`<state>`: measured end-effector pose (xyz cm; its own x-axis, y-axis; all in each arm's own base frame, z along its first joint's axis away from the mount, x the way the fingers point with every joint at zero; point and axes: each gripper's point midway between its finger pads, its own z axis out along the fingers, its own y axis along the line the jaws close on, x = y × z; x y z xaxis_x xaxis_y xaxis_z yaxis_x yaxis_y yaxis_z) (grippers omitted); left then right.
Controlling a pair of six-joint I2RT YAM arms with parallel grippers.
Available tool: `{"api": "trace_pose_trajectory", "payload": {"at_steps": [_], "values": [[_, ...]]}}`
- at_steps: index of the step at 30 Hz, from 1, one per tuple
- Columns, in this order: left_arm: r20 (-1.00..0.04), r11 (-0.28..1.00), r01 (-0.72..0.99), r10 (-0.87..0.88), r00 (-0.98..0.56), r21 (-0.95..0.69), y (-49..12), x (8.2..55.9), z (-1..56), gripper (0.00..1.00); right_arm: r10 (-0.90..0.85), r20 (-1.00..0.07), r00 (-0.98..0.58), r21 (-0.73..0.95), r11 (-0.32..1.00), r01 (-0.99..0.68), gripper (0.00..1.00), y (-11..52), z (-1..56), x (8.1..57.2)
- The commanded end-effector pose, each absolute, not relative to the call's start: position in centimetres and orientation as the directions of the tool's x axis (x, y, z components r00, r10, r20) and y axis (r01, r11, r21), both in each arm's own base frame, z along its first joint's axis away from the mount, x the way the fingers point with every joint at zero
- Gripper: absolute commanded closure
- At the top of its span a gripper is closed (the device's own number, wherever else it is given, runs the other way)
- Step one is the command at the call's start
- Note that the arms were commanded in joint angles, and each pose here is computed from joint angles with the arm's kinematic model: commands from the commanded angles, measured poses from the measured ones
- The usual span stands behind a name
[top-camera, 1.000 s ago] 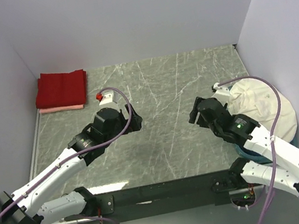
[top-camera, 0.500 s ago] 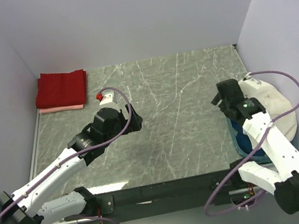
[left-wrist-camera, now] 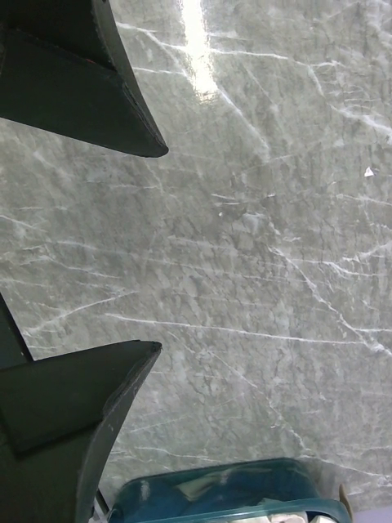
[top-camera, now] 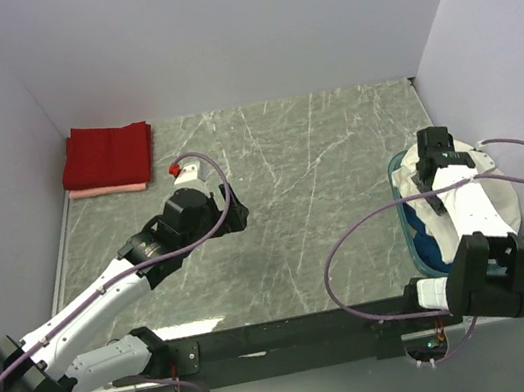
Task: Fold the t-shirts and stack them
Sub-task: Grab the tshirt from the pile, then move the tshirt to the center of the board
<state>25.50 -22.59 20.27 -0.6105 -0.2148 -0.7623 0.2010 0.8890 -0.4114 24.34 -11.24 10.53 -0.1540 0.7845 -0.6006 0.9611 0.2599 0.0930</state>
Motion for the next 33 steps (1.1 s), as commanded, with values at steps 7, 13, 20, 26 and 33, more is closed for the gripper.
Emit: {"api": "trace_pose_trajectory", "payload": {"at_steps": [7, 13, 20, 26, 33], "values": [[-0.778, 0.881, 0.229, -0.212, -0.592, -0.414, -22.6, 25.8, 21.6, 0.0, 0.772, -0.631, -0.079, 0.212, 0.269, 0.939, 1.0, -11.8, 13.3, 26.1], [-0.776, 0.879, 0.227, -0.218, -0.591, -0.42, -22.6, 25.9, 21.7, 0.01, 0.751, -0.65, -0.119, 0.353, 0.437, 0.827, 1.0, -9.8, 17.2, 27.3], [-0.777, 0.876, 0.225, -0.227, -0.588, -0.426, -22.7, 26.1, 22.1, 0.01, 0.706, -0.692, -0.151, 0.599, 0.678, 0.427, 1.0, -3.5, 26.6, 29.6], [-0.78, 0.872, 0.218, -0.248, -0.575, -0.438, -22.6, 26.3, 23.0, 0.0, 0.63, -0.756, -0.177, 0.602, 0.775, 0.192, 1.0, 2.5, 36.5, 30.2], [-0.76, 0.851, 0.163, -0.34, -0.553, -0.5, -21.4, 27.2, 24.3, 0.01, 0.582, -0.794, -0.175, 0.607, 0.762, -0.224, 1.0, 11.7, 50.6, 28.5]]}}
